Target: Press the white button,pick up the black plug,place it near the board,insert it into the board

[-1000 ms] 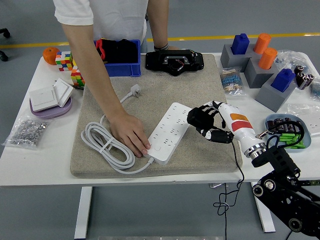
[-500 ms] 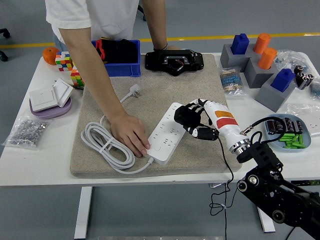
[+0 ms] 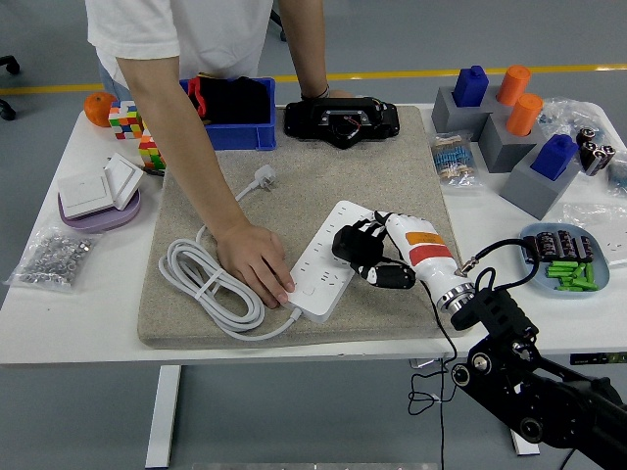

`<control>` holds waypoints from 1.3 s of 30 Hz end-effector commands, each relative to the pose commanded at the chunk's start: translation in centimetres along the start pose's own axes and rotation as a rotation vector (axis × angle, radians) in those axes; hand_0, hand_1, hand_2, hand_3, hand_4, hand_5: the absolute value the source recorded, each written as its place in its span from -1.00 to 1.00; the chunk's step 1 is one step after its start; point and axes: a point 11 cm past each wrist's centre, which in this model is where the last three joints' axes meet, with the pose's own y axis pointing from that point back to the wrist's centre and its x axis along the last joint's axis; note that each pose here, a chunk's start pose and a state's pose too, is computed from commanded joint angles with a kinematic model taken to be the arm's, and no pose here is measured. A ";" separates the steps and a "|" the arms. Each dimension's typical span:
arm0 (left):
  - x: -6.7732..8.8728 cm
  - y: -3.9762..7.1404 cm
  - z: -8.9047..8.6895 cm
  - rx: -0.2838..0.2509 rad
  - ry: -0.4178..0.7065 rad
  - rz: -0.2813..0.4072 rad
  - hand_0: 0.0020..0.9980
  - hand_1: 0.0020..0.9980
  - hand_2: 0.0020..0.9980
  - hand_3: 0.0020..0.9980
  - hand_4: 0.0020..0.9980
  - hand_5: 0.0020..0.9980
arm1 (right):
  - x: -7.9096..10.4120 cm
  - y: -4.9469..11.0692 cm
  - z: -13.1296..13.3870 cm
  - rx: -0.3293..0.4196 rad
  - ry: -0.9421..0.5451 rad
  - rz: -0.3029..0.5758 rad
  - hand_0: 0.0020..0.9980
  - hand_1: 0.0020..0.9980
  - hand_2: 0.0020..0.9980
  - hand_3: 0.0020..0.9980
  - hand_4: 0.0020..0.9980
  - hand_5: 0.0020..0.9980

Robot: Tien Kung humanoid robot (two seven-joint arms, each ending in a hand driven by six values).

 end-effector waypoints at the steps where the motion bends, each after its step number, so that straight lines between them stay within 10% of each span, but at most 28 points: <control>1: 0.0 0.0 0.0 0.001 0.001 0.000 0.42 0.33 0.17 0.36 0.33 -0.48 | -0.1 0.0 0.0 -0.001 0.003 -0.002 -0.68 -0.79 -0.67 -0.16 0.34 -1.00; 39: -0.2 0.0 -0.2 0.003 0.003 -0.002 0.42 0.33 0.17 0.36 0.33 -0.48 | -1.0 0.2 0.2 -0.015 0.037 -0.010 -0.69 -0.80 -0.68 -0.17 0.33 -1.00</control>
